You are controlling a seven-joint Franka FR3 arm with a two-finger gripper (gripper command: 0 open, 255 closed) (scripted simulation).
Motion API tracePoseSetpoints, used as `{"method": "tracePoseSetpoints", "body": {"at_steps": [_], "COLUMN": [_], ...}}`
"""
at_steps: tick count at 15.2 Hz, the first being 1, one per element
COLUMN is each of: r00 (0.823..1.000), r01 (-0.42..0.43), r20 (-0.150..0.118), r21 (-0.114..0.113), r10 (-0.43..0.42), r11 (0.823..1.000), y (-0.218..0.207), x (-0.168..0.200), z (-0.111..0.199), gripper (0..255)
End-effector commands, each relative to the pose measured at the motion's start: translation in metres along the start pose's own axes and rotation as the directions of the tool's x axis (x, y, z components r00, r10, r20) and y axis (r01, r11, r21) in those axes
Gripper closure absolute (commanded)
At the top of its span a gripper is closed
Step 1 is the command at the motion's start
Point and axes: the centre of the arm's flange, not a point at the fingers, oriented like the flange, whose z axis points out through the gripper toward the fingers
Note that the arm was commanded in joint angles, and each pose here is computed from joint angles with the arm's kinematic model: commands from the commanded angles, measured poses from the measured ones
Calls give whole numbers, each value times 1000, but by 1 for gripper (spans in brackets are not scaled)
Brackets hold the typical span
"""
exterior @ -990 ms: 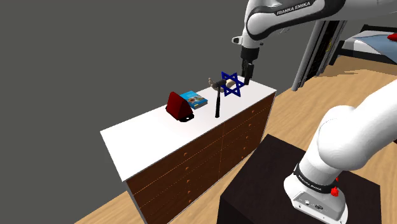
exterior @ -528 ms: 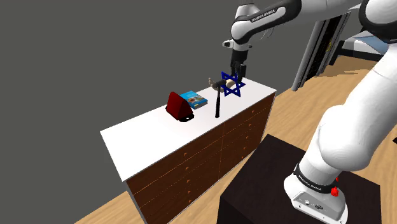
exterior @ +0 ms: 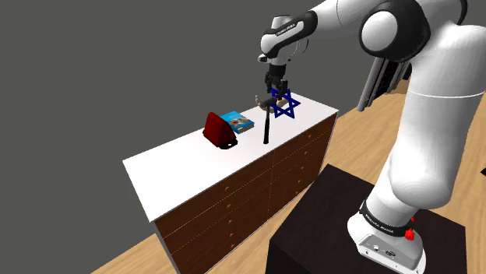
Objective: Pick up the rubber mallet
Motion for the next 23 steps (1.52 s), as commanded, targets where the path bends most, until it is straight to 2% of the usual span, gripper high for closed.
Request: {"method": "tracePoseSetpoints", "body": {"at_steps": [1,4,12,14,15,23], "r00": [997,981,981,981,981,981], "r01": [81,193,196,196,196,196], "r20": [-2,-3,-3,-3,-3,-3], "r21": [-3,-7,-7,-7,-7,-7], "r10": [-81,-193,-196,-196,-196,-196], "r11": [997,981,981,981,981,981], "y": [22,56,55,55,55,55], "x": [4,16,16,16,16,16], "z": [12,27,67,67,67,67], "gripper": [0,0,0,0,255,255]}}
